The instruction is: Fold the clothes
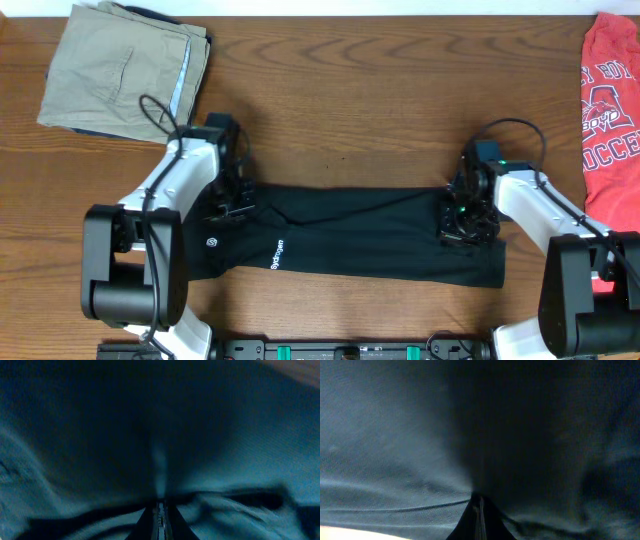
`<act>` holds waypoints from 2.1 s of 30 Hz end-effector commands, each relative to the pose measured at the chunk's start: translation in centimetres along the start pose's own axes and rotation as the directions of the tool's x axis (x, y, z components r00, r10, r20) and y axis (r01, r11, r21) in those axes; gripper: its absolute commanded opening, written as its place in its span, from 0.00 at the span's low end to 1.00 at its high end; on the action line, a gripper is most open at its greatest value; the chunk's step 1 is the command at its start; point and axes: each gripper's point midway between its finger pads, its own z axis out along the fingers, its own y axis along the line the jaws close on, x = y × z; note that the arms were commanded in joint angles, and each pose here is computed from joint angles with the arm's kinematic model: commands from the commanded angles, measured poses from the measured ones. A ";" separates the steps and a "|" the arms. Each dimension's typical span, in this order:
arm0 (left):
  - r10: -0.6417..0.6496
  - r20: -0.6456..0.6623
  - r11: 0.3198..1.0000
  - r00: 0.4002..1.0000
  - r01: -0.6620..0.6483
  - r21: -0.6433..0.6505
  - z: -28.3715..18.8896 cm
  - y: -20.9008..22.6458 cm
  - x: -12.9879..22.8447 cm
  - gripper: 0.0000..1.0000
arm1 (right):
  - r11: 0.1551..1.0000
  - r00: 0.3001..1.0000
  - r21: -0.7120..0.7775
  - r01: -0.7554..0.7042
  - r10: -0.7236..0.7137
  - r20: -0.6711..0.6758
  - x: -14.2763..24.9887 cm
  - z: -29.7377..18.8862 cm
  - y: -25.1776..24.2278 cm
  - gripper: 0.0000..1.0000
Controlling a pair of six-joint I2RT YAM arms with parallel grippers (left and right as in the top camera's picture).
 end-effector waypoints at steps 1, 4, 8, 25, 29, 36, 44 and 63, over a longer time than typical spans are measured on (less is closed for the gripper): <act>-0.049 -0.052 0.999 0.997 0.049 -0.002 1.9 2.0 1.1 0.07 | 0.997 0.997 0.010 -0.070 0.070 0.018 -0.4 0.1 -1.5 0.01; -0.101 -0.074 0.995 0.992 0.101 0.000 2.7 3.4 1.7 0.07 | 0.995 0.994 0.003 -0.103 0.102 0.025 -0.6 0.1 -2.2 0.02; -0.165 -0.074 0.986 0.983 0.166 0.002 2.7 5.2 1.5 0.06 | 0.990 0.990 0.015 -0.138 0.137 0.032 -0.7 0.1 -3.3 0.02; -0.245 0.073 0.970 0.967 0.243 0.033 -5.3 7.1 -1.3 0.06 | 0.989 0.983 0.027 -0.147 0.143 0.116 -4.8 -9.1 -4.6 0.56; -0.241 0.126 0.970 0.962 0.236 0.050 -6.6 7.0 -1.3 0.38 | 0.983 0.973 0.023 -0.182 0.177 0.146 -5.6 -10.2 -5.7 0.99; -0.241 0.131 0.970 0.962 0.236 0.052 -6.7 7.0 -1.4 0.98 | 0.961 0.953 -0.034 -0.274 0.276 0.126 -4.8 -7.6 -8.3 0.99; -0.251 0.137 0.968 0.958 0.246 0.055 -6.7 7.0 -1.6 0.98 | 0.944 0.979 -0.293 -0.151 0.183 0.087 -3.0 -2.7 -4.9 0.99; -0.251 0.137 0.968 0.958 0.246 0.055 -6.7 7.0 -1.6 0.98 | 0.901 0.995 -0.425 -0.083 0.095 0.007 0.0 -0.6 -0.7 0.01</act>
